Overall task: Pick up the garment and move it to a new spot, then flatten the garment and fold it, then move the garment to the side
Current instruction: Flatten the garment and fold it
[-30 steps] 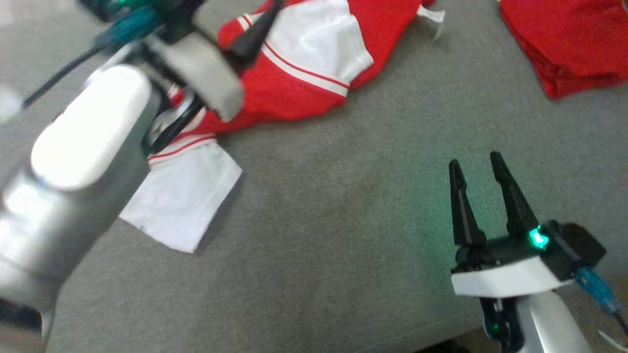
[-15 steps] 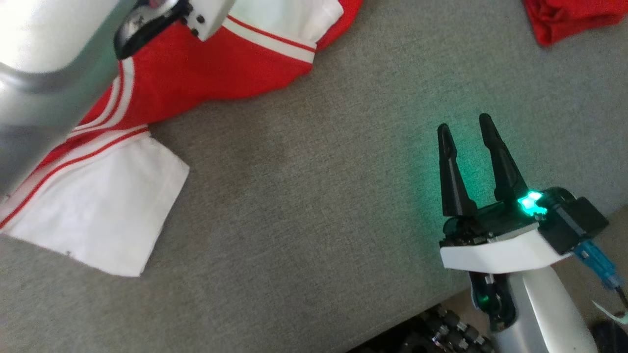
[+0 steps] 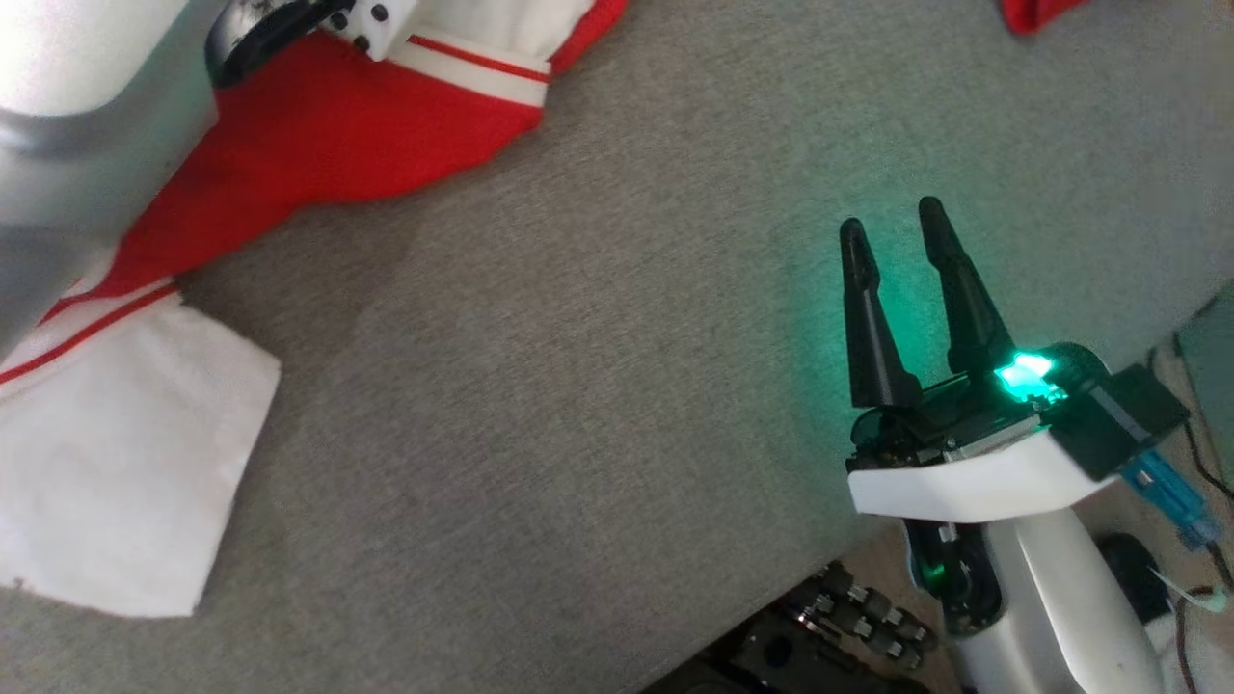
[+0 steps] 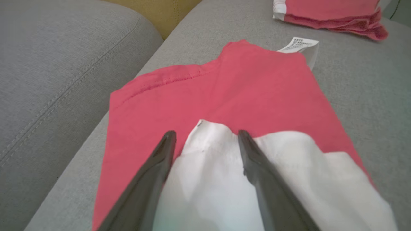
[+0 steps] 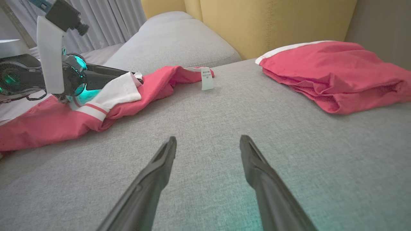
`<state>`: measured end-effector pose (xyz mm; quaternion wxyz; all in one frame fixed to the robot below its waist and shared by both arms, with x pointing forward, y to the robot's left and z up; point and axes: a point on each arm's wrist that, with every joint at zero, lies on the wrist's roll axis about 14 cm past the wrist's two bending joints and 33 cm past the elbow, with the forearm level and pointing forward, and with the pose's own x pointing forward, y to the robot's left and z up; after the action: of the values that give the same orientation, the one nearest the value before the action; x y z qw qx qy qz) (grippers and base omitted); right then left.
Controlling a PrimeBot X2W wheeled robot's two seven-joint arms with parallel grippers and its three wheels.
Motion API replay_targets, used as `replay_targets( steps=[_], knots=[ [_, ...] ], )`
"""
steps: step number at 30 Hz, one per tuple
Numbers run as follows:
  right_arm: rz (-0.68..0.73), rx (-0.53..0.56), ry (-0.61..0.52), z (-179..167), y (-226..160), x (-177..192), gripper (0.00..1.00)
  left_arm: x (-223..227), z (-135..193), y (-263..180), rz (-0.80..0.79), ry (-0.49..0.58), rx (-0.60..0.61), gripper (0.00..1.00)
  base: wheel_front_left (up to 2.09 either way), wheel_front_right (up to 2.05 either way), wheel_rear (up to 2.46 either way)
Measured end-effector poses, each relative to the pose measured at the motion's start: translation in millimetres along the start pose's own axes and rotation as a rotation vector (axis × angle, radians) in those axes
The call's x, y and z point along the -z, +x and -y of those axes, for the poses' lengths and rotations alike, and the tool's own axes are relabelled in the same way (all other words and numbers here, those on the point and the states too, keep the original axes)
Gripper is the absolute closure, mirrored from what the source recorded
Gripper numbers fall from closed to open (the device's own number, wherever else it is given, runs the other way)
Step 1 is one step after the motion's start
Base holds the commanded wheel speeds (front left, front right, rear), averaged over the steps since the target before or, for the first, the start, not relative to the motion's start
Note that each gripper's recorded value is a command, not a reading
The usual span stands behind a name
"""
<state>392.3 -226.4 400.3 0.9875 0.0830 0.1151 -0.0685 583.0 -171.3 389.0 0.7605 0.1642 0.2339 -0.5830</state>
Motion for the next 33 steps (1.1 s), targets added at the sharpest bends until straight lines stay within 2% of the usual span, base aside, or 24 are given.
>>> replay_targets(
  steps=[6, 7, 9, 10, 11, 12, 18, 21, 27, 33],
  knots=[
    [-0.007, 0.036, 0.002, 10, -6, 0, 0.0, 6, 2, 12, -0.031, 0.01, 0.017, 0.0, 0.0, 0.0, 0.0],
    [-0.008, 0.04, -0.001, 11, -7, 0, 0.0, 9, 2, 13, -0.042, 0.013, 0.017, 0.05, 0.0, 0.0, 0.0],
    [-0.011, 0.045, -0.003, 12, -7, 0, 0.0, 9, 3, 15, -0.043, 0.012, 0.024, 0.68, 0.0, 0.0, 0.0],
    [-0.012, 0.047, -0.002, 13, -7, 1, 0.0, 9, 4, 16, -0.041, 0.012, 0.027, 0.81, 0.0, 0.0, 0.0],
    [-0.012, 0.048, 0.002, 13, -7, 1, 0.0, 9, 4, 16, -0.04, 0.013, 0.029, 0.85, 0.0, 0.0, 0.0],
    [-0.013, 0.047, 0.004, 13, -7, 1, 0.0, 9, 5, 15, -0.041, 0.013, 0.03, 0.99, 0.0, 0.0, 0.0],
    [-0.01, 0.028, 0.011, 8, -1, 3, 0.0, -2, 13, 5, 0.019, 0.038, 0.051, 1.0, 0.0, 0.0, 0.0],
    [0.003, 0.019, 0.0, 6, 1, -1, 0.0, -19, 32, -6, 0.088, 0.062, 0.096, 1.0, 0.0, 0.0, 0.0],
    [0.057, -0.004, -0.02, 2, 2, -18, 0.0, -33, 122, -38, 0.163, 0.091, 0.316, 1.0, 0.0, 0.0, 0.0],
    [0.12, -0.023, -0.028, -4, -6, -40, 0.0, -49, 190, -80, 0.218, 0.125, 0.463, 1.0, 0.0, 0.0, 0.0]
  ],
)
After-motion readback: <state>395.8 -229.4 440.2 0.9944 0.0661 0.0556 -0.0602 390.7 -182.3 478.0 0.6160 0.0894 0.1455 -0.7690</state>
